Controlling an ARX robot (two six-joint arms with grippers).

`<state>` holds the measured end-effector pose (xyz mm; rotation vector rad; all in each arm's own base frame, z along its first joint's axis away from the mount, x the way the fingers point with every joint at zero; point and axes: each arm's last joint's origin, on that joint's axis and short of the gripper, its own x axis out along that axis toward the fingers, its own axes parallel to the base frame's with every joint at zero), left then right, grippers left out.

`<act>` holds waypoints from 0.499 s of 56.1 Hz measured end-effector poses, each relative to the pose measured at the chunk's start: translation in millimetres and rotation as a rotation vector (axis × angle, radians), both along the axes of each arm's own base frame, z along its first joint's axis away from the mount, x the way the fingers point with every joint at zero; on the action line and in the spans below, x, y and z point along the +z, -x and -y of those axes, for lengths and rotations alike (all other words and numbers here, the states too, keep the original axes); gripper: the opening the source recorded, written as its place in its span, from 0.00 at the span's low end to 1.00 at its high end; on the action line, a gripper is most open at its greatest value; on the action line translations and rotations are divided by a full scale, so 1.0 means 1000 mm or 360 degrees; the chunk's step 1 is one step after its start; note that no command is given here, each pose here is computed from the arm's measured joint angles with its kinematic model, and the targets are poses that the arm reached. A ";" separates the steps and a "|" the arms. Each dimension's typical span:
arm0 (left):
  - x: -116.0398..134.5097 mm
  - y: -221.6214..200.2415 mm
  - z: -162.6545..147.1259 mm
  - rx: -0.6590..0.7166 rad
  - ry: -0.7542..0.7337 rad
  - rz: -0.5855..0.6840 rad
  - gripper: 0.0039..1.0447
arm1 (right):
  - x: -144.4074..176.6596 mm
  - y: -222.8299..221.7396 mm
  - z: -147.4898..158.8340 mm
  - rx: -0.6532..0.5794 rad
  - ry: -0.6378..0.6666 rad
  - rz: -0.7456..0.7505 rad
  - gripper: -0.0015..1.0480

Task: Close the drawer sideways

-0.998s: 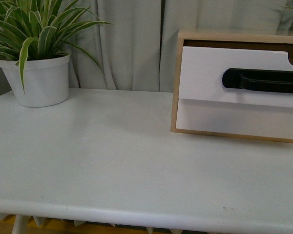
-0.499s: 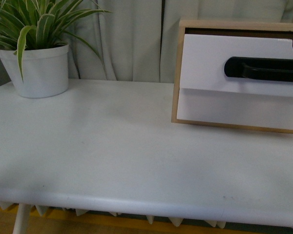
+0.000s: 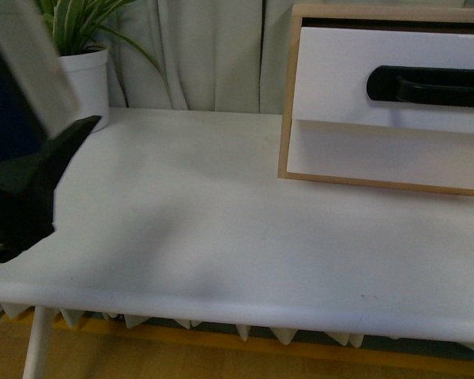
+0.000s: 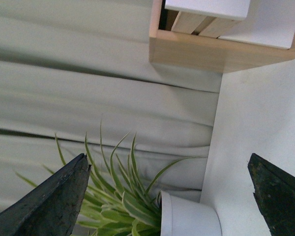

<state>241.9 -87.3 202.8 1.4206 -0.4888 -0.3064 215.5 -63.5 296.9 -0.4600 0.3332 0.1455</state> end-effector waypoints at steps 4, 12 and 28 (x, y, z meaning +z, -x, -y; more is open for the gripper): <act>0.001 -0.006 0.009 -0.0026 -0.0016 -0.0011 0.94 | 0.006 -0.005 0.004 -0.0001 0.0018 0.0000 0.91; 0.008 -0.021 0.029 -0.0054 -0.0018 -0.0004 0.94 | 0.016 -0.012 0.009 0.0010 0.0046 -0.0003 0.91; 0.020 -0.041 0.070 -0.0113 0.0045 -0.0026 0.94 | 0.014 -0.021 0.016 0.0031 0.0077 -0.0078 0.91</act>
